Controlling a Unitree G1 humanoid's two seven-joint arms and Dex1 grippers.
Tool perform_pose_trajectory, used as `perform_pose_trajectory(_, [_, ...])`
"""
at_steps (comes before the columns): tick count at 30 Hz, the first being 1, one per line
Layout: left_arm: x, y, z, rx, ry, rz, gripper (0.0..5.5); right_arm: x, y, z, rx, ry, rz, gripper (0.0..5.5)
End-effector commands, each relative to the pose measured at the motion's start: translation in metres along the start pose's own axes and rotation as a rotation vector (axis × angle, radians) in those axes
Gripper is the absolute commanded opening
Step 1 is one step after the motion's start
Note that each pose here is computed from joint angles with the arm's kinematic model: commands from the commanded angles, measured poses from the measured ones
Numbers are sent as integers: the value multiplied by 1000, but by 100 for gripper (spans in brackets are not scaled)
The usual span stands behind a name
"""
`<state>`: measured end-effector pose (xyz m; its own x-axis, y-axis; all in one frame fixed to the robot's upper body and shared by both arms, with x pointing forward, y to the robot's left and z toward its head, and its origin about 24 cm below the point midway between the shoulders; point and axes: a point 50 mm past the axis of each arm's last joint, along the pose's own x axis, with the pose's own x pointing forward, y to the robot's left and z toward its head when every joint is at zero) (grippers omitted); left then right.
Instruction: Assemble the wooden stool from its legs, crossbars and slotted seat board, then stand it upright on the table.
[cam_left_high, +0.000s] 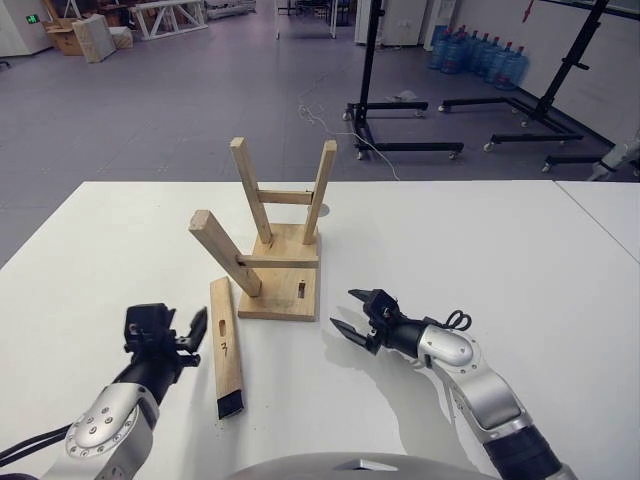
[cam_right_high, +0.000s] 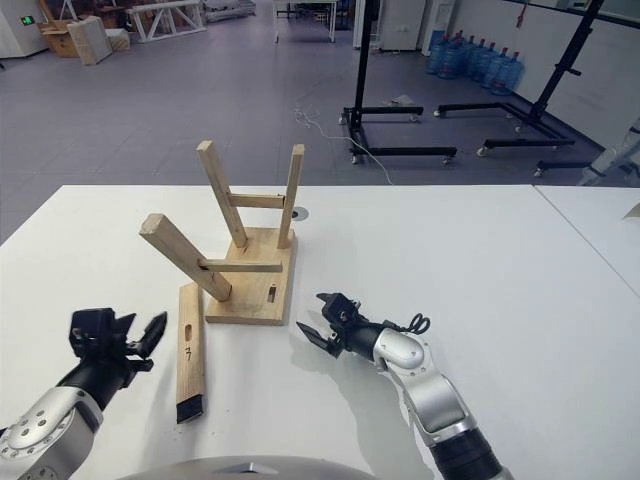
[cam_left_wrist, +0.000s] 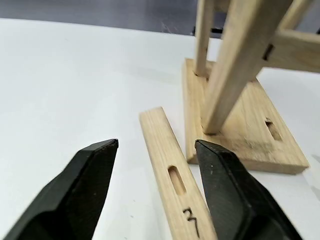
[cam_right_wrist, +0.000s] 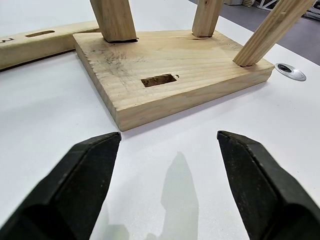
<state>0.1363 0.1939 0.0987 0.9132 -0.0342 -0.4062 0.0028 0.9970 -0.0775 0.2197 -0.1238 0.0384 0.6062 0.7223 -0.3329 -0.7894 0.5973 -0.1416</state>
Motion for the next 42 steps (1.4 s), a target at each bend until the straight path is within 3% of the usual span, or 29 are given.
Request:
perform_pose_trajectory(1, [-3, -11, -13, -3, 133, -73, 355, -1, 3, 0, -25, 11, 21, 356])
perform_pose_trajectory(4, [-1, -15, -21, 35, 220, -110, 397, 2, 6, 2, -31, 8, 26, 356])
perform_pose_trajectory(11, [7, -25, -31, 92, 320, -174, 397, 4, 12, 6, -46, -2, 46, 356])
perform_pose_trajectory(29, [1, 14, -65, 133, 440, -55, 397, 1, 7, 8, -20, -19, -20, 356])
perform_pose_trajectory(42, [-3, 22, -81, -38, 424, -8, 206, -2, -4, 8, -15, -18, -30, 356])
